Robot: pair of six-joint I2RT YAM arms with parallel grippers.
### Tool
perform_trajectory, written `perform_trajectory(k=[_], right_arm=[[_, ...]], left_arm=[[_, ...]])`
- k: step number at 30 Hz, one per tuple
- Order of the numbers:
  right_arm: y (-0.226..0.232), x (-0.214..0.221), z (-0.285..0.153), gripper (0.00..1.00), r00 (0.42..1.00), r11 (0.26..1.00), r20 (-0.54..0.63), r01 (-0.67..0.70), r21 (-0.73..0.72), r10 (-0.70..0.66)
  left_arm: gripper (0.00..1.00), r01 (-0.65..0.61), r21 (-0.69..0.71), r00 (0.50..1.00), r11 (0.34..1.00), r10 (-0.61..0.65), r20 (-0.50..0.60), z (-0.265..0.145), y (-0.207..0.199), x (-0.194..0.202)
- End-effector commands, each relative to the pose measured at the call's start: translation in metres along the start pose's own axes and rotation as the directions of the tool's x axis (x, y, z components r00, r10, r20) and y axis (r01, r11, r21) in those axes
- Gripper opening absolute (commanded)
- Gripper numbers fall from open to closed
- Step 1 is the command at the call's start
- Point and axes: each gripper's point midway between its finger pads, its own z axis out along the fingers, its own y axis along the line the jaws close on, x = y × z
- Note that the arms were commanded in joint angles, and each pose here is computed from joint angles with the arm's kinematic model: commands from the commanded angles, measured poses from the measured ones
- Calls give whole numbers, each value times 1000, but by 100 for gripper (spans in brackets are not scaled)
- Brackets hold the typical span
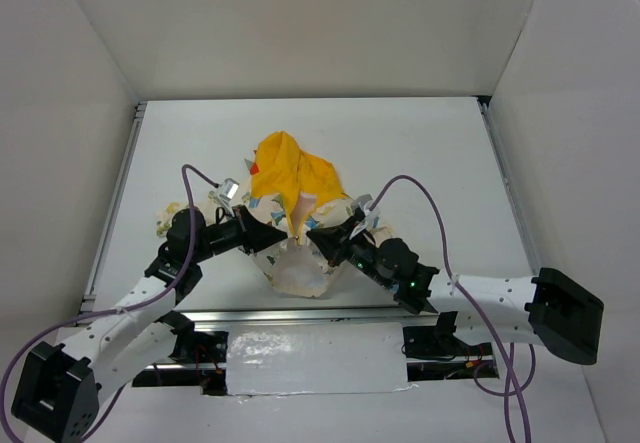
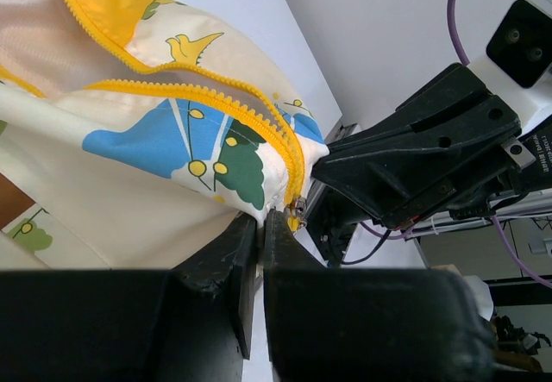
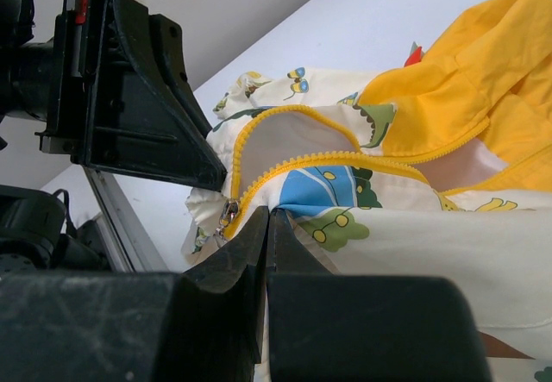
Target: Zip up the jacket
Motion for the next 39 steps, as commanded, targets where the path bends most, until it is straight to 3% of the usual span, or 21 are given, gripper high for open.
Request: perform_trajectory(k=[1, 25, 39], right_arm=[[9, -27, 8, 0, 996, 1000, 90, 5, -29, -2], [14, -35, 19, 0, 995, 998, 86, 55, -38, -51], [19, -41, 29, 0, 997, 997, 57, 52, -56, -49]], left_arm=[[0, -47, 67, 999, 997, 45, 25, 2, -19, -13], [0, 9, 64, 999, 998, -6, -45, 1, -20, -2], [0, -10, 3, 988, 1000, 10, -155, -6, -9, 17]])
